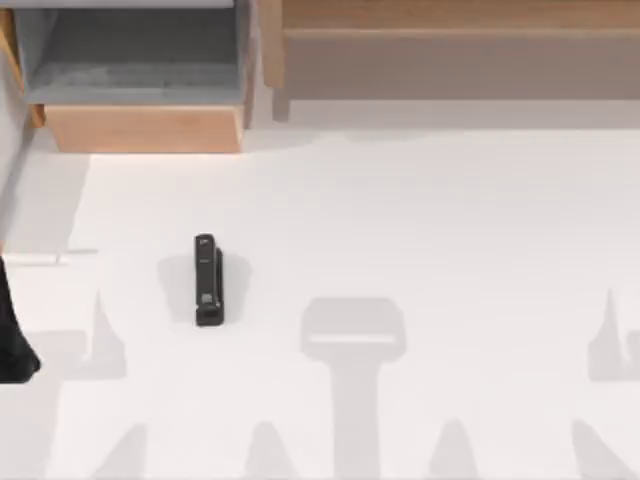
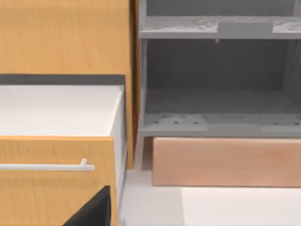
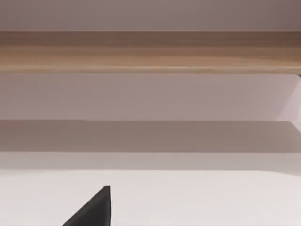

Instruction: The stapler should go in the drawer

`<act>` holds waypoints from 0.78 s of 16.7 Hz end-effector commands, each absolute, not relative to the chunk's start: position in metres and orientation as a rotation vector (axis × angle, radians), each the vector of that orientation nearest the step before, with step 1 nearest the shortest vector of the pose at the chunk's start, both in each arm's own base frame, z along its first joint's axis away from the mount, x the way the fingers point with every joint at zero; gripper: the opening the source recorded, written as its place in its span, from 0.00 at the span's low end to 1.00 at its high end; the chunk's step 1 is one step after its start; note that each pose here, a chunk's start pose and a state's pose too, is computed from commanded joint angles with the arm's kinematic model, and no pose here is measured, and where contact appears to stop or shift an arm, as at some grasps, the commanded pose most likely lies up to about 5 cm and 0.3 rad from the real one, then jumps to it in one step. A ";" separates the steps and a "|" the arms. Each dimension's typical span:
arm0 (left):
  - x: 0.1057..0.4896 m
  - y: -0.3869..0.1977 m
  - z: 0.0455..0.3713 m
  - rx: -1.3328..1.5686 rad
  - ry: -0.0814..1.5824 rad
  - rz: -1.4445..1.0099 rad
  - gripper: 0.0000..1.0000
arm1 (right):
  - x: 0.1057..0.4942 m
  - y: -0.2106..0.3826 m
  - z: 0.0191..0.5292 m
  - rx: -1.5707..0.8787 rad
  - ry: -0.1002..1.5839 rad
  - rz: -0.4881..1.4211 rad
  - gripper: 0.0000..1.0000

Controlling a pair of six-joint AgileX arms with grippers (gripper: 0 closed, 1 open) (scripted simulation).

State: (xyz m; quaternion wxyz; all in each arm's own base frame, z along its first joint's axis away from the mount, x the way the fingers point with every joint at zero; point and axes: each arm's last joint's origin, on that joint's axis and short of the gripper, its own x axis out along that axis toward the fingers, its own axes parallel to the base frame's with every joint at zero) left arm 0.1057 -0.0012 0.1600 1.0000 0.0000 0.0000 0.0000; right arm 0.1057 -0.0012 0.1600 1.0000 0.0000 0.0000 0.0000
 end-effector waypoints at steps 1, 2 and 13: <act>0.106 -0.001 0.160 0.000 0.000 0.000 1.00 | 0.106 -0.001 0.160 0.000 0.000 0.000 1.00; 0.106 -0.001 0.160 0.000 0.000 0.000 1.00 | 0.106 -0.001 0.160 0.000 0.000 0.000 1.00; 0.157 -0.023 0.247 -0.144 0.514 -0.098 1.00 | 0.106 -0.001 0.160 0.000 0.000 0.000 1.00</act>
